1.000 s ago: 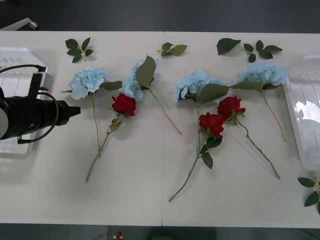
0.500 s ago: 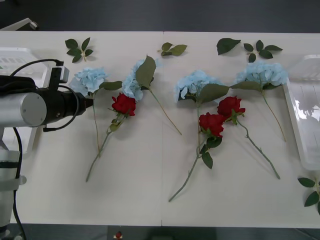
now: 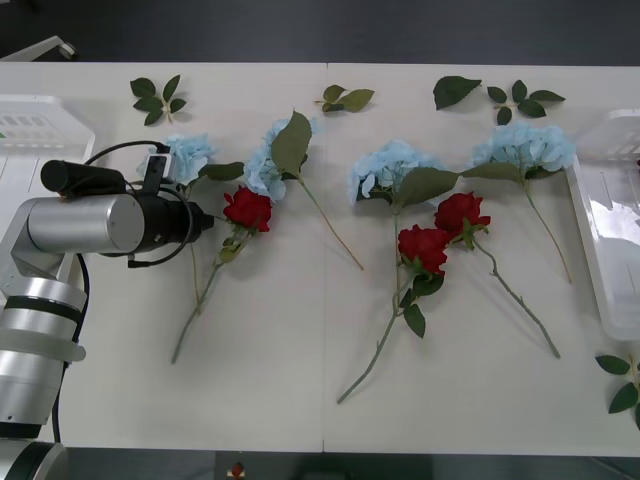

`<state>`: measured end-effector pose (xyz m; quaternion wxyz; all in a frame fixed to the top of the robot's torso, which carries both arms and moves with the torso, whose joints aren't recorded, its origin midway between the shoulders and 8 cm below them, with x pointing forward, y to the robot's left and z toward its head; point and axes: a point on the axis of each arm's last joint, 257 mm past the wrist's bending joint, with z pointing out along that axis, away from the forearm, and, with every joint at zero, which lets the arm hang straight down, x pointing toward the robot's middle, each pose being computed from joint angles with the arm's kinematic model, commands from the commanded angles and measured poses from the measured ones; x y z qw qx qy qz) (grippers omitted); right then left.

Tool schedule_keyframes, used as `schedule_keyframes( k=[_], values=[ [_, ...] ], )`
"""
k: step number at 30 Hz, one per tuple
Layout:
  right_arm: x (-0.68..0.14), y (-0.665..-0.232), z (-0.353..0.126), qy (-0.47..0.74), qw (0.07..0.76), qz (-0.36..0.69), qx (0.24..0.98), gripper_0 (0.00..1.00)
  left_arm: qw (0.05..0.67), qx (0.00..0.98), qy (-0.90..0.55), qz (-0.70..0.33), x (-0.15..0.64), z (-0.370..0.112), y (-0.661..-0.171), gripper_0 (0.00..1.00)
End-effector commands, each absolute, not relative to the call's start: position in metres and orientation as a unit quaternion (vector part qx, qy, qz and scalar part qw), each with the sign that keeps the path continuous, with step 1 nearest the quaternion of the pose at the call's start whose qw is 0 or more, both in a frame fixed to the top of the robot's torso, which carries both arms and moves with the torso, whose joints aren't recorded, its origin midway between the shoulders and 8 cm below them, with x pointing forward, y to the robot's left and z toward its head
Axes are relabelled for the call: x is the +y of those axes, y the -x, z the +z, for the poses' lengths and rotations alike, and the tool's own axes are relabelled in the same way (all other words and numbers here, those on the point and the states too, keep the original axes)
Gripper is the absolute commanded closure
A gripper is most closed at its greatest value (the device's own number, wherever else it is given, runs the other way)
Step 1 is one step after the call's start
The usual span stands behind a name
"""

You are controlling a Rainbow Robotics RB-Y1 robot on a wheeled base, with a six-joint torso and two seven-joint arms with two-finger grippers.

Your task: Put the red flowers into the right box and the blue flowers into the left box

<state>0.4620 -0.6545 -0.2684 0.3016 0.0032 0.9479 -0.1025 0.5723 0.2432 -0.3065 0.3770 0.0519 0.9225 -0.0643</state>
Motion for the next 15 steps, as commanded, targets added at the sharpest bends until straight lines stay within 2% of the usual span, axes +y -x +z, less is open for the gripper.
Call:
schedule_keyframes(
  k=[1,4,5,10,15],
  values=[
    [-0.646,-0.474,-0.248,0.02,0.305,-0.098,0.947,0.02,0.39,0.918,-0.046,-0.056,0.248,-0.289,-0.588,0.44],
    [-0.63,-0.481,-0.235,0.03,0.298,-0.074,0.951,0.0,0.389,0.918,-0.043,-0.056,0.248,-0.289,-0.588,0.93],
    [-0.624,-0.484,-0.228,0.032,0.298,-0.063,0.952,0.0,0.389,0.918,-0.044,-0.055,0.247,-0.289,-0.589,1.0],
    [-0.576,-0.504,-0.197,0.07,0.296,-0.013,0.952,0.0,0.389,0.918,-0.042,-0.063,0.241,-0.287,-0.589,1.0],
    [-0.522,-0.523,-0.174,0.121,0.303,0.018,0.945,0.0,0.393,0.916,-0.041,-0.074,0.244,-0.264,-0.589,1.0]
  ],
)
